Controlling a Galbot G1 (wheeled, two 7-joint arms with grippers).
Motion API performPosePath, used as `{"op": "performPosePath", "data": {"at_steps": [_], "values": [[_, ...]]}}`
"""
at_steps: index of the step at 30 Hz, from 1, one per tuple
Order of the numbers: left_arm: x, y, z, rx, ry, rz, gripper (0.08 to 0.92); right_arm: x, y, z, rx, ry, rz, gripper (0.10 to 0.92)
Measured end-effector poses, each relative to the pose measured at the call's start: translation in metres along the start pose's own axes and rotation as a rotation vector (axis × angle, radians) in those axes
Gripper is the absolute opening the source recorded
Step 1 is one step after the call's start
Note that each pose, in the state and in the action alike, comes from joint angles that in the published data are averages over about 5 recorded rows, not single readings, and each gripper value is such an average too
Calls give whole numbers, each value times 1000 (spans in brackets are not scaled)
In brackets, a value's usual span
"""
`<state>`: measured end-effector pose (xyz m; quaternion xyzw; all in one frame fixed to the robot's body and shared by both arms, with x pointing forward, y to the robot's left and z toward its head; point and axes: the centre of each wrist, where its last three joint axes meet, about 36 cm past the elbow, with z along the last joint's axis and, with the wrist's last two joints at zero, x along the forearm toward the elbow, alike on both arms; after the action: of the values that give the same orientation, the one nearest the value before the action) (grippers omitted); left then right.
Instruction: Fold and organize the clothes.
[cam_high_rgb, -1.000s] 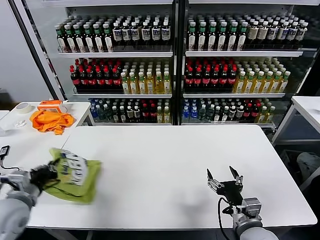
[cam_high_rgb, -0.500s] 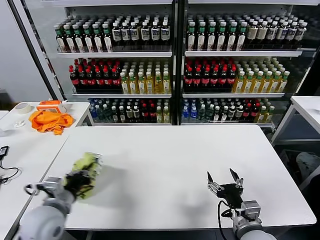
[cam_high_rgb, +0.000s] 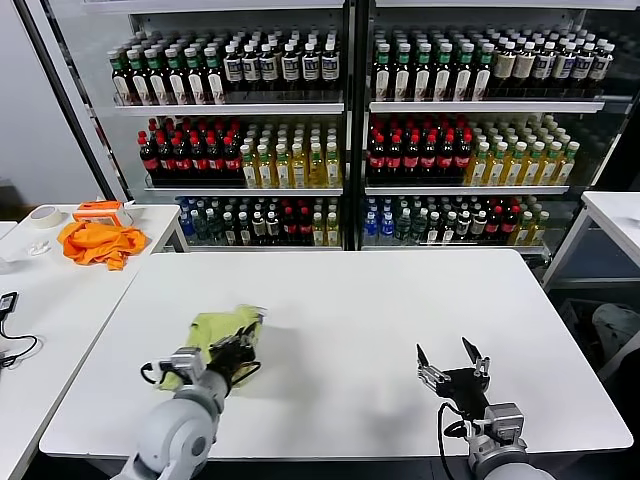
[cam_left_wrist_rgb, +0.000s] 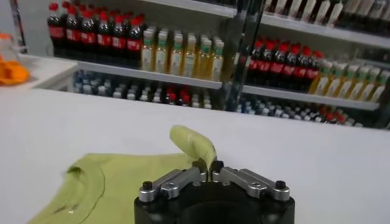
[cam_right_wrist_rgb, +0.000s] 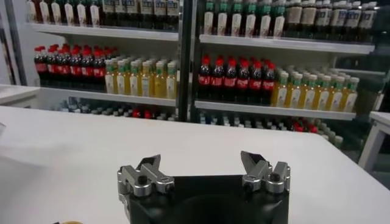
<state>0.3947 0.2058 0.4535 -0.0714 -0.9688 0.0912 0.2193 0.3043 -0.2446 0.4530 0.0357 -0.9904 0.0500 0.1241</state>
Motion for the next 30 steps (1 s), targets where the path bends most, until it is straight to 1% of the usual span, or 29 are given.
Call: {"op": "performPosePath", "data": {"at_steps": [4, 7, 11, 14, 19, 22, 25, 30], "values": [[-13, -11, -8, 58, -11, 28, 280, 0, -3, -2, -1, -6, 7, 823], [-21, -17, -15, 95, -30, 52, 367, -2, -4, -3, -4, -10, 5, 823], [-25, -19, -27, 114, -74, 75, 479, -6, -3, -4, -19, -11, -11, 823], [-25, -13, -33, 96, -118, 75, 566, -13, 0, -6, -52, -8, -37, 823], [-18, 17, -40, -2, -209, 32, 713, -29, 17, -12, -130, 2, -114, 823], [-9, 37, -42, -68, -252, -7, 786, -40, 34, -15, -174, 16, -180, 823], [-1, 54, -41, -116, -279, -47, 817, -52, 55, -17, -211, 39, -251, 823], [10, 74, -37, -173, -304, -97, 822, -75, 90, -18, -246, 74, -353, 823]]}}
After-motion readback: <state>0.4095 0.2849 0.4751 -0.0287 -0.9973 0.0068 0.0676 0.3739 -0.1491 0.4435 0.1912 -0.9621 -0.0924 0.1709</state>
